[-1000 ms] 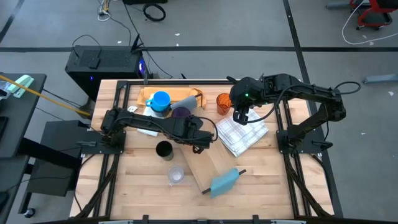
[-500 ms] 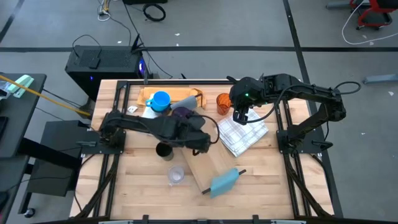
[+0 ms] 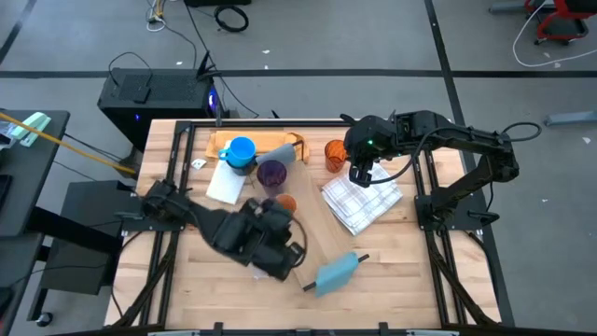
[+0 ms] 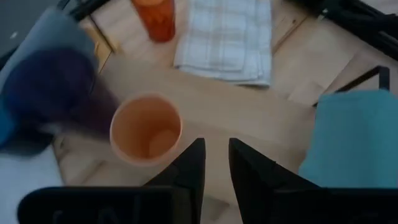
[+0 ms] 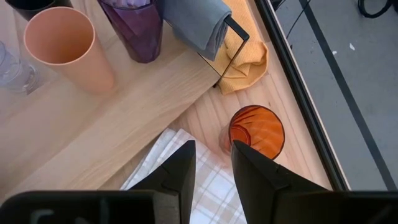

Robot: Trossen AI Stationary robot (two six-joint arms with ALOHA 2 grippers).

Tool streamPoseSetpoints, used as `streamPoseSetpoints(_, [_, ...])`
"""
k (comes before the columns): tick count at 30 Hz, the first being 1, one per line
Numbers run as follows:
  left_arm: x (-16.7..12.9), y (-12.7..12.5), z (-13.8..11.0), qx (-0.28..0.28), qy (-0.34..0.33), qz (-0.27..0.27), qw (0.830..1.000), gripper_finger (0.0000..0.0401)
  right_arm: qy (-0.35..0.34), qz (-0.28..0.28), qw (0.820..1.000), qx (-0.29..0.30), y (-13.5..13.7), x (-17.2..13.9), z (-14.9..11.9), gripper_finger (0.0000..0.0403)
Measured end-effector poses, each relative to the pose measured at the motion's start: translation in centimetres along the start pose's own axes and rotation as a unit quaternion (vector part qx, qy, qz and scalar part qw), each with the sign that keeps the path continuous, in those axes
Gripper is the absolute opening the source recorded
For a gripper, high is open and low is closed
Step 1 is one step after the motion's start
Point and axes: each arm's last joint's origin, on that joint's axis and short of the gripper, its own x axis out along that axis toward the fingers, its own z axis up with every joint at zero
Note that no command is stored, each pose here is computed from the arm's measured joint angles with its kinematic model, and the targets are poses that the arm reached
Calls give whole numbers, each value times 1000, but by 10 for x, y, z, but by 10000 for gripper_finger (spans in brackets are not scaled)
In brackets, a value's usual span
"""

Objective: Stack small to large cups/mugs on shelf
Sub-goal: Put the light blue mug on the shelf

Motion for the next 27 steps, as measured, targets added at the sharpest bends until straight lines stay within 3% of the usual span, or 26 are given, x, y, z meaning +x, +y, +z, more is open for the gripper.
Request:
streamPoseSetpoints(6, [-10,-3,-22,-45,13,11,999,84,0,0,1000,0,0,0,0,110])
streamPoseSetpoints(11, [-10,-3,-22,-69,11,10,997,72,0,0,1000,0,0,0,0,110])
streamPoseSetpoints(21, [15,11,9,-25,-4,50,998,44,0,0,1000,12,0,0,0,110])
streamPoseSetpoints(27, [40,54,61,-49,22,82,995,35,2,-1,1000,11,0,0,0,110])
